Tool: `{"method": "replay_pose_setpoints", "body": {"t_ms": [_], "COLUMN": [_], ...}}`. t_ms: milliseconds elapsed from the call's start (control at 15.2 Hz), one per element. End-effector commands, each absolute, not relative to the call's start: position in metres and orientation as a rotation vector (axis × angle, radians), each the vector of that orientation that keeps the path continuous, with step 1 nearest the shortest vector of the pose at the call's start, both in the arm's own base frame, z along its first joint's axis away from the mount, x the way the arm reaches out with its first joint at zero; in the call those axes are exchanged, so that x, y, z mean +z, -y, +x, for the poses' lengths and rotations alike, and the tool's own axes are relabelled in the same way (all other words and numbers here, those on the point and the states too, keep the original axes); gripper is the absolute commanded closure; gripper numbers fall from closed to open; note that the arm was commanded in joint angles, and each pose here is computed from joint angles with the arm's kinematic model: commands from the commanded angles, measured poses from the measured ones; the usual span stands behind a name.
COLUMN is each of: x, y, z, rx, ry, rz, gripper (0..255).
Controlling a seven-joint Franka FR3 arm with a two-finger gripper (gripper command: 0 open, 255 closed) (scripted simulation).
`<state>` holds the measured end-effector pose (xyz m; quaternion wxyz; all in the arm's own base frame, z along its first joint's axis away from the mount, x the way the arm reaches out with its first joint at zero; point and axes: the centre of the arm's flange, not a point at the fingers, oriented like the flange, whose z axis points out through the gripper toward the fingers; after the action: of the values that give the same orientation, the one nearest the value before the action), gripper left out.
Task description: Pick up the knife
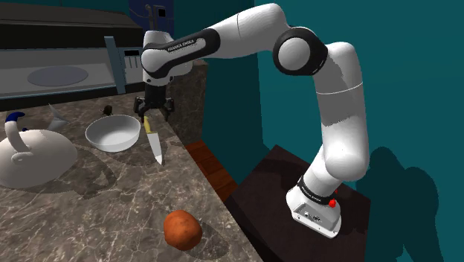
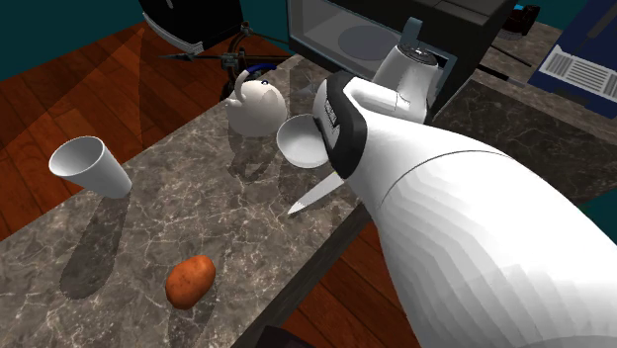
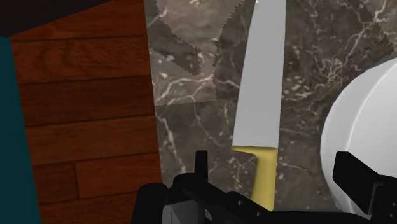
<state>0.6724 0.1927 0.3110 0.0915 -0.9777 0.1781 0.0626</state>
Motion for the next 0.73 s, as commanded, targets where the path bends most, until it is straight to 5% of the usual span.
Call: {"method": "replay_pose_setpoints", "body": {"t_ms": [0, 660], "x": [0.293, 0.251], "y": [-0.198, -0.199], "z": [0.690, 0.692], "rx": [0.201, 0.203], "ry": [-0.558, -0.561], "rz": [-2.896, -2.895], "gripper": [0, 0]}}
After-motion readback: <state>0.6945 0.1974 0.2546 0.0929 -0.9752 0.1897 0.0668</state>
